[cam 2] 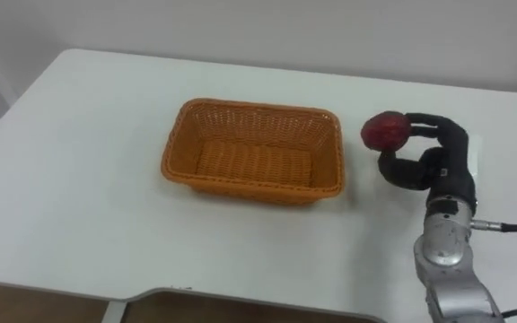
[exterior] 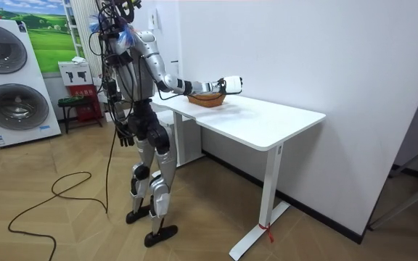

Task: Pick and place apple

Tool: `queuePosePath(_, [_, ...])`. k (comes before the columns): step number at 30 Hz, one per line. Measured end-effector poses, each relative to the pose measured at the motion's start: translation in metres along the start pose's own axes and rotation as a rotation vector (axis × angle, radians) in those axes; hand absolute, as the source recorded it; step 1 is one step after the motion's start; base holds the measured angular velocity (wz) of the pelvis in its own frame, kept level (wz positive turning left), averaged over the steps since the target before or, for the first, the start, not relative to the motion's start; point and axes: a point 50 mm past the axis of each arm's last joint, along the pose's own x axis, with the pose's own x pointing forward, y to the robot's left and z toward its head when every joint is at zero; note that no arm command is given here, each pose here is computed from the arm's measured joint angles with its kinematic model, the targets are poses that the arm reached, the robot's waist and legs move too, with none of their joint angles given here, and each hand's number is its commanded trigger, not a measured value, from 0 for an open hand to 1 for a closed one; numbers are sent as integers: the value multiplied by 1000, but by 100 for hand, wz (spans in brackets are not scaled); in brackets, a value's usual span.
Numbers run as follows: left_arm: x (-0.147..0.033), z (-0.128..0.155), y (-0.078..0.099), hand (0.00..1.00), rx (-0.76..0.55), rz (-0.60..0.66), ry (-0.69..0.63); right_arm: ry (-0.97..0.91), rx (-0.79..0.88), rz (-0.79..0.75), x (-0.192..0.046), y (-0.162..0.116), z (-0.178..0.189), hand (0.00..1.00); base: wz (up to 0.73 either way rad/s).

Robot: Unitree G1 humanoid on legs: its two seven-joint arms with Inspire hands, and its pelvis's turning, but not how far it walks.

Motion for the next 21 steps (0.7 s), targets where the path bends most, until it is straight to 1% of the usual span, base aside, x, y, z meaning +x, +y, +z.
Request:
queuePosePath(4, [1, 5, 0, 0, -4, 11, -12, -40, 19, -20, 2, -2, 10, 100, 0])
queuePosePath(8, [1, 7, -5, 0, -9, 10, -12, -119, 47, -16, 2, -1, 29, 100, 0])
queuePosePath(13, [1, 8, -5, 0, -10, 7, -15, -234, 7, 7, 0, 3, 51, 100, 0])
queuePosePath(20, [2, 15, -4, 0, -6, 12, -40, -374, -62, 163, -14, 27, 74, 100, 0])
queuePosePath(21, [2, 17, -5, 0, -1, 11, -45, -395, -65, 195, -17, 32, 78, 91, 0])
